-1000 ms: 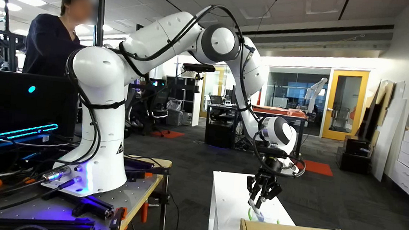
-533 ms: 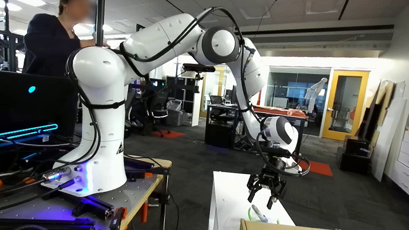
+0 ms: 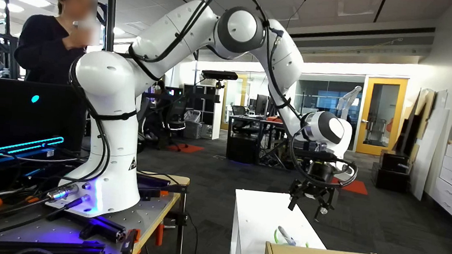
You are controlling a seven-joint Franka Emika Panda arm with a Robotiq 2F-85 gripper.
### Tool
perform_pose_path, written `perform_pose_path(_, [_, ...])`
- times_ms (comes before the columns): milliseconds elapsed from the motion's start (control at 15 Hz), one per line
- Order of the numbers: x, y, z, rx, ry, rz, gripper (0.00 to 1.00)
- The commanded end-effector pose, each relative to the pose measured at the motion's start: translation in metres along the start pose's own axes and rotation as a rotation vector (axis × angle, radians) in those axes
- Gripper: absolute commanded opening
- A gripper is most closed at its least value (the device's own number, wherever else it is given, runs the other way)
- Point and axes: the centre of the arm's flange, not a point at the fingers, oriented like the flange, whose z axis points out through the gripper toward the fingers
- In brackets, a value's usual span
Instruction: Pick the marker and place it in the cup
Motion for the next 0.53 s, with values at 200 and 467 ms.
perform_pose_path(200, [-0.029, 0.033, -0.011, 0.111, 0.142, 0.117, 1.00])
perform_pose_path(467, [-0.030, 0.033, -0.009, 0.114, 0.147, 0.118, 1.00])
